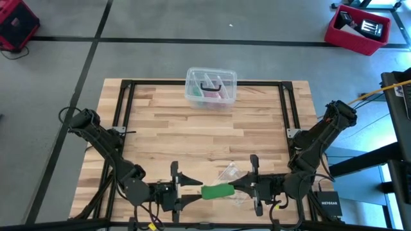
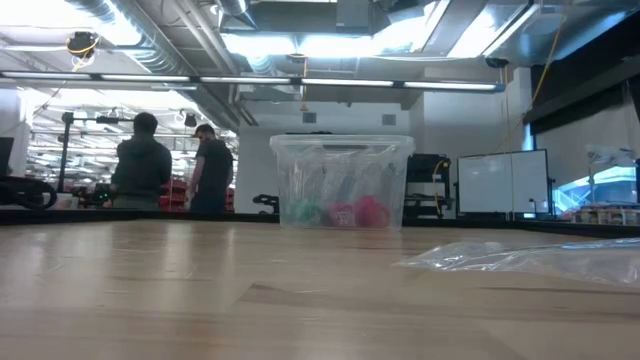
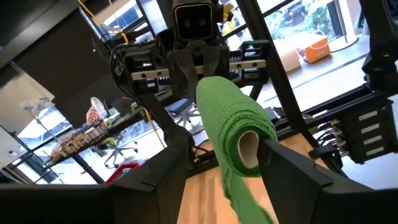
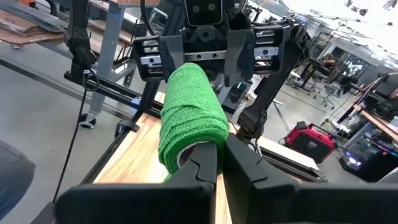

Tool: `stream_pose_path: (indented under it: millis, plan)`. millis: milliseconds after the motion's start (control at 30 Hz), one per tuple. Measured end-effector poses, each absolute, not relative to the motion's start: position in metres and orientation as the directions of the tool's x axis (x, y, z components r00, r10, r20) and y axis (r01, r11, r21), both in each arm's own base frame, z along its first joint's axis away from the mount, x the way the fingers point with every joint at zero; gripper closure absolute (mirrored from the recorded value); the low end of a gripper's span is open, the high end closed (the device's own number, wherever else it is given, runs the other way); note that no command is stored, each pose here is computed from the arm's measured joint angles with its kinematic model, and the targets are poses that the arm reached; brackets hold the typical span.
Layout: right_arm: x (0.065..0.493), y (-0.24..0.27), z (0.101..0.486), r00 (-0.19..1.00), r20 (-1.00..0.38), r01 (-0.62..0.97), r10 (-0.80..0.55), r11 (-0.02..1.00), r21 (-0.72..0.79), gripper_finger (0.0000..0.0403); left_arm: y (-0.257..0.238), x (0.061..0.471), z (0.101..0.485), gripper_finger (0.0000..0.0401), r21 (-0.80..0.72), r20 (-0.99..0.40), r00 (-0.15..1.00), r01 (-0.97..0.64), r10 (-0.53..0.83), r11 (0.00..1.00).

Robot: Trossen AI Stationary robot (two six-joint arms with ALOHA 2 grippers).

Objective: Roll bandage
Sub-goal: Roll the green bandage

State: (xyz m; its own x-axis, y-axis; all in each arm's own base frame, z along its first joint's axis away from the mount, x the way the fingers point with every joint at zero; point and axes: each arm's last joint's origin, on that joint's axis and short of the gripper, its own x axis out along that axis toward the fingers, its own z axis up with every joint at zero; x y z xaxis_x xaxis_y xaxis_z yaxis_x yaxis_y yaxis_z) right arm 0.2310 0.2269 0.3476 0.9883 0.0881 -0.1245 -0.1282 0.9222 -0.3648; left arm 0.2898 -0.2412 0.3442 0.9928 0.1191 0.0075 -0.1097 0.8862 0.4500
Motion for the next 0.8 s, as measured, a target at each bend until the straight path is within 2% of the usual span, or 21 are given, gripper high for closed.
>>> stream_pose_path:
  millis: [800]
  plan:
    - [0.2294,0.2273,0.3534,0.985,-0.093,-0.169,0.142,0.884,-0.436,0.0391,-0.2411,0.2897,0.3448,0.0217,0.307,0.011,0.992,-0.123,0.125,0.944]
